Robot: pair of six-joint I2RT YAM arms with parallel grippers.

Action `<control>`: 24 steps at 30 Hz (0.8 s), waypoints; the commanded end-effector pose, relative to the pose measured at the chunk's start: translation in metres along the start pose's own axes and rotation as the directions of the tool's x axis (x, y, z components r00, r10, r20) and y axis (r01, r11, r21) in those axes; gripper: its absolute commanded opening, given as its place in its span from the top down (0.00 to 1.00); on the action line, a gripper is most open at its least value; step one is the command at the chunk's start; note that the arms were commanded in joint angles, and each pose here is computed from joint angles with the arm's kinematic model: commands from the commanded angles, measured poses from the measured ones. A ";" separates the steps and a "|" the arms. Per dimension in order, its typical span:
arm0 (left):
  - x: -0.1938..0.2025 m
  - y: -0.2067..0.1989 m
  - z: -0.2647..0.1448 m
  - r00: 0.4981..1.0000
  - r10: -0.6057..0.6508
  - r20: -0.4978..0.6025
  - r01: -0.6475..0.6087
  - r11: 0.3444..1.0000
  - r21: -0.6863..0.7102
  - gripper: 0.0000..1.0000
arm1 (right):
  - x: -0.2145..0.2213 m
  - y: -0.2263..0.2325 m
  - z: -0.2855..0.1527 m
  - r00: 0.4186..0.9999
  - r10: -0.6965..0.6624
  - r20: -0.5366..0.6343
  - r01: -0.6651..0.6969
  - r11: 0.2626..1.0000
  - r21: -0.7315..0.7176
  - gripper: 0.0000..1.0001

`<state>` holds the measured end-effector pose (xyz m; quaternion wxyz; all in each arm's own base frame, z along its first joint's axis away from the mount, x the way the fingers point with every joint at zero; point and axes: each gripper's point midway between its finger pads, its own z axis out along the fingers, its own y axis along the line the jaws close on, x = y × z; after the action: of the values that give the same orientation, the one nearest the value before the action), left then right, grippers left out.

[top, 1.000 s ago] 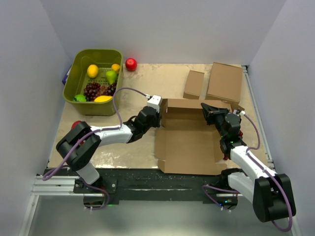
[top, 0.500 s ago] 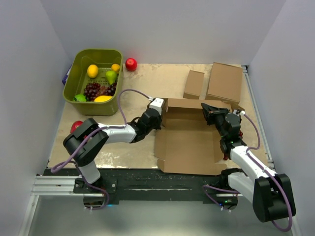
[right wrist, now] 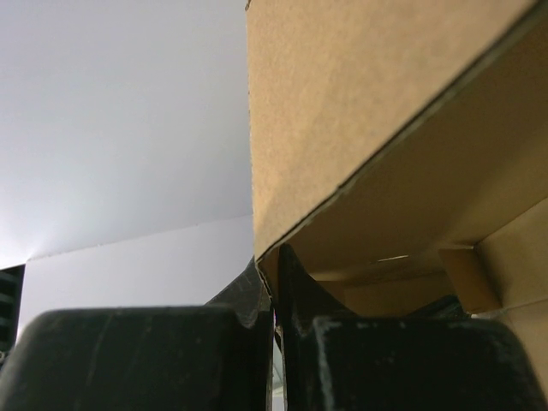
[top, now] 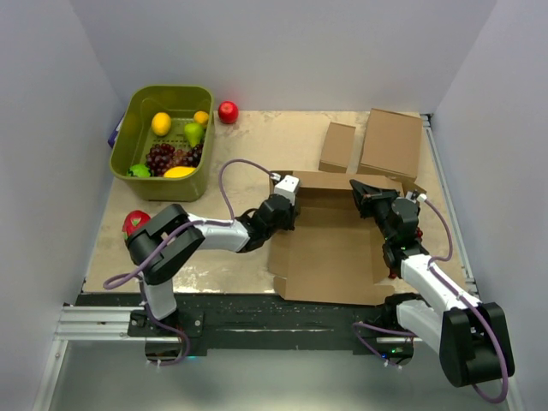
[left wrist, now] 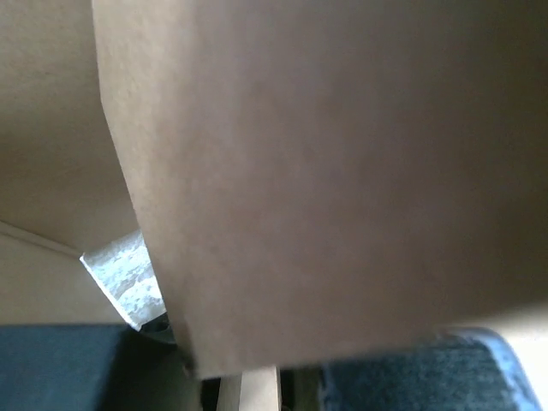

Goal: Fold the paper box

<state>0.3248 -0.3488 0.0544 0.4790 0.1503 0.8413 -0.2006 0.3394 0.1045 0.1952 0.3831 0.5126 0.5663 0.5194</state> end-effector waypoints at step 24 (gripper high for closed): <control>-0.072 -0.024 -0.070 0.985 0.008 0.170 -0.030 0.991 0.129 0.46 | -0.005 -0.028 -0.007 0.999 0.027 0.028 -0.029 0.997 0.069 1.00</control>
<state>0.3077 -0.3513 0.1295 0.5206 0.1569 0.7981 -0.2596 0.3361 0.1001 0.1969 0.3895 0.5173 0.5516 0.5258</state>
